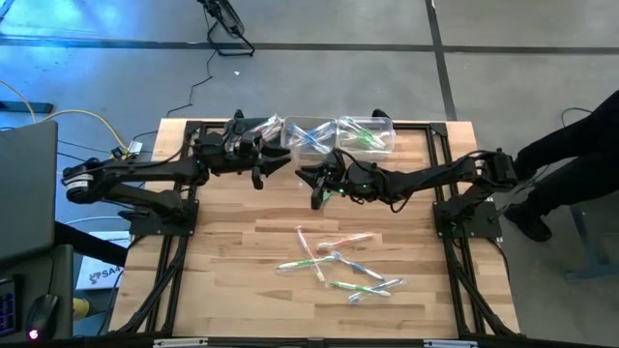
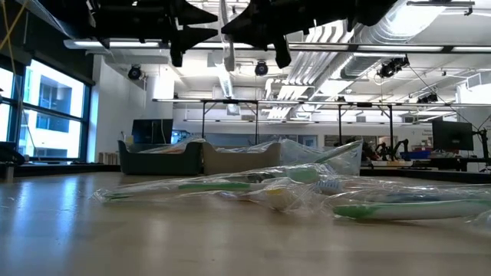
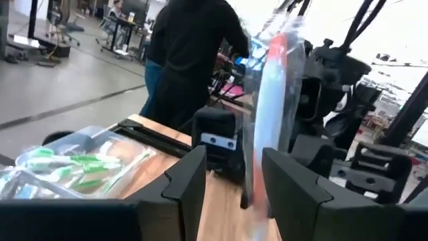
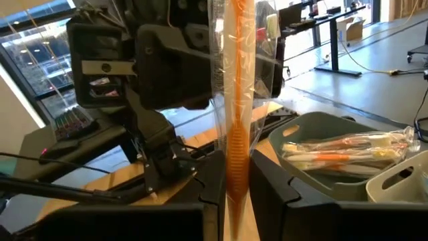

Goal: Pick & Place Toothbrushes
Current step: Put the orange toothbrush into the dark blue bin

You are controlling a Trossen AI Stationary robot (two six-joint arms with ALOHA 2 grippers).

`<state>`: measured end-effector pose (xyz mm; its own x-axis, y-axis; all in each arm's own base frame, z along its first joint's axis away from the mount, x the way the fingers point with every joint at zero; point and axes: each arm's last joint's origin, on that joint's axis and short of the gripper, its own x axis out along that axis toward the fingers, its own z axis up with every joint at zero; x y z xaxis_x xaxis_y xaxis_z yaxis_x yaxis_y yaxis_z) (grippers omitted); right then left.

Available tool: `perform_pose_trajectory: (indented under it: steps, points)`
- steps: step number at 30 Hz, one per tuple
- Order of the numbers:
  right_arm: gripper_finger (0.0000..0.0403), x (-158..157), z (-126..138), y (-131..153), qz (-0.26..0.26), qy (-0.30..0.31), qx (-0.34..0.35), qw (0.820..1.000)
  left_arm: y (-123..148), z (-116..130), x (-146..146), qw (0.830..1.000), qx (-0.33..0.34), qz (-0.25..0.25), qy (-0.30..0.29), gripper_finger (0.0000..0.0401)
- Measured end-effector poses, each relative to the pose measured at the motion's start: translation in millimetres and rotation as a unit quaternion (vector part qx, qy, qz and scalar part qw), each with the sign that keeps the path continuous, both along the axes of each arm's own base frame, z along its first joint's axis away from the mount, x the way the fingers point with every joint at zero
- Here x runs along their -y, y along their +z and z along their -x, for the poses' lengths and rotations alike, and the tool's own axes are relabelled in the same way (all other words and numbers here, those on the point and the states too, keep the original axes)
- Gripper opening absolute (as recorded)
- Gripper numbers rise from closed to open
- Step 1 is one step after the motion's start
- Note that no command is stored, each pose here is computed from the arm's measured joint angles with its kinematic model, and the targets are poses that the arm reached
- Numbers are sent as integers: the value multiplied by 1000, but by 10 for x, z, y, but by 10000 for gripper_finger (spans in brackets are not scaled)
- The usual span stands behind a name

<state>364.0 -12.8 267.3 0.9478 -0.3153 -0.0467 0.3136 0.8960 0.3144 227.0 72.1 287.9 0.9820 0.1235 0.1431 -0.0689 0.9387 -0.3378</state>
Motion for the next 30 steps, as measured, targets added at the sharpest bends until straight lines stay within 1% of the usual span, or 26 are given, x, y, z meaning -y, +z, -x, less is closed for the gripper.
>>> perform_pose_trajectory:
  steps: [4, 12, 19, 24, 30]
  points:
    - [38, 0, 2, -23, 0, 0, -12, 1000, -12, -49, -4, 1000, 14, -6, -15, 143]
    - [38, 0, 5, -54, -3, 1, -28, 1000, -66, -125, -13, 1000, 18, -8, -21, 143]
    - [38, 10, 7, -71, -16, -3, -32, 999, -114, -162, -21, 1000, 10, 5, -28, 143]
    - [38, 9, 10, -88, -17, -1, -42, 999, -125, -194, -30, 999, 23, 15, -34, 143]
    - [38, 8, 10, -91, -17, -1, -43, 999, -141, -206, -34, 999, 20, 16, -34, 141]
